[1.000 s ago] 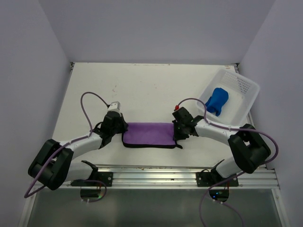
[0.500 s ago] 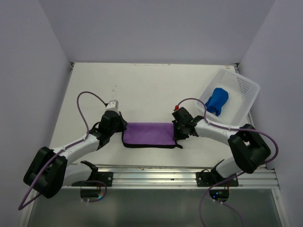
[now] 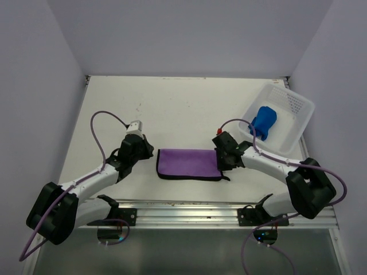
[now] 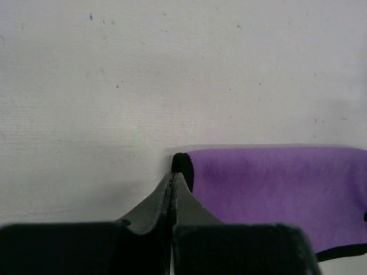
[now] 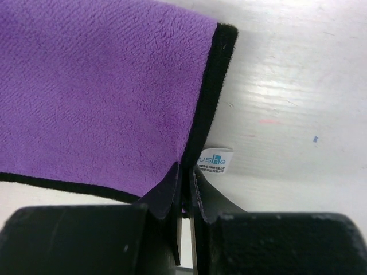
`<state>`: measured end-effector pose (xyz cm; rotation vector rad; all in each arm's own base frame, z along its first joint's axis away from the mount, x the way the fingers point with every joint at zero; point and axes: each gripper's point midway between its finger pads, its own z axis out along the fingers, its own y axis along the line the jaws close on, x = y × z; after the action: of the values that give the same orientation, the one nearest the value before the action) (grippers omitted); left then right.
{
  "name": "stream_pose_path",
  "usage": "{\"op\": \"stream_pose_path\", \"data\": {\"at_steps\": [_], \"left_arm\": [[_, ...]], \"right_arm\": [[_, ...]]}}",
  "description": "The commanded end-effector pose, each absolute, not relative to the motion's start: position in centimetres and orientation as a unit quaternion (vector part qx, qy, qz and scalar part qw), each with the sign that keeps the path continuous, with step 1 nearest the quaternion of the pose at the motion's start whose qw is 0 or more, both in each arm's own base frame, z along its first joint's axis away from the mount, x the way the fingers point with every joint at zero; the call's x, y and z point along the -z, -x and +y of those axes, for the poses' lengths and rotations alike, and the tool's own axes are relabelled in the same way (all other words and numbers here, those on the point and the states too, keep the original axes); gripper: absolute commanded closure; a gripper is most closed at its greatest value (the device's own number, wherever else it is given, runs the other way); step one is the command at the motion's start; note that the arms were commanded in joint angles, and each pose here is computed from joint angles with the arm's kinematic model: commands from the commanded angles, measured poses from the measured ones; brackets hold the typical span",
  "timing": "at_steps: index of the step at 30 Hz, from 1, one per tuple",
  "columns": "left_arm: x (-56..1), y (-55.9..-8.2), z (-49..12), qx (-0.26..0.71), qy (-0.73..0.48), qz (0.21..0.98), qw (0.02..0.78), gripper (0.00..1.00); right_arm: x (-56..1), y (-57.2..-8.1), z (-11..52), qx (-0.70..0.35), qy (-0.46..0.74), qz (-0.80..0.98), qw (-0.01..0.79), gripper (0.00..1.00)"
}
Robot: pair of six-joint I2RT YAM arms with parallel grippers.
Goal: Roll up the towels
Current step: Fold the towel
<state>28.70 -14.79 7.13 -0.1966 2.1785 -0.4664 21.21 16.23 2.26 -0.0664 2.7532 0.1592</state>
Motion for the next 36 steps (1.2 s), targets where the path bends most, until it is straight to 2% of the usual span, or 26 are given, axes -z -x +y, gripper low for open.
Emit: {"op": "stream_pose_path", "data": {"at_steps": [1, 10, 19, 28, 36], "left_arm": [[-7.2, -28.7, -15.0, 0.198, 0.073, 0.871, 0.443, 1.0], [-2.8, -26.9, -16.1, 0.232, 0.08, 0.885, 0.396, 1.0], [-2.7, -27.3, -16.9, 0.249, 0.079, 0.881, 0.395, 1.0], [-2.7, -26.7, -17.5, 0.267, 0.073, 0.878, 0.389, 1.0], [-2.8, -26.3, -17.6, 0.273, 0.068, 0.876, 0.391, 1.0]], "right_arm": [[-4.3, -21.3, 14.4, -0.023, 0.027, 0.977, 0.21, 1.0], [-8.7, -21.5, 16.9, -0.093, 0.042, 0.969, 0.223, 1.0], [-12.1, -22.3, 21.2, -0.171, 0.072, 0.958, 0.221, 1.0], [-13.6, -22.7, 26.8, -0.186, 0.125, 0.95, 0.218, 1.0], [-12.6, -22.9, 31.4, -0.183, 0.158, 0.95, 0.2, 1.0]]}}
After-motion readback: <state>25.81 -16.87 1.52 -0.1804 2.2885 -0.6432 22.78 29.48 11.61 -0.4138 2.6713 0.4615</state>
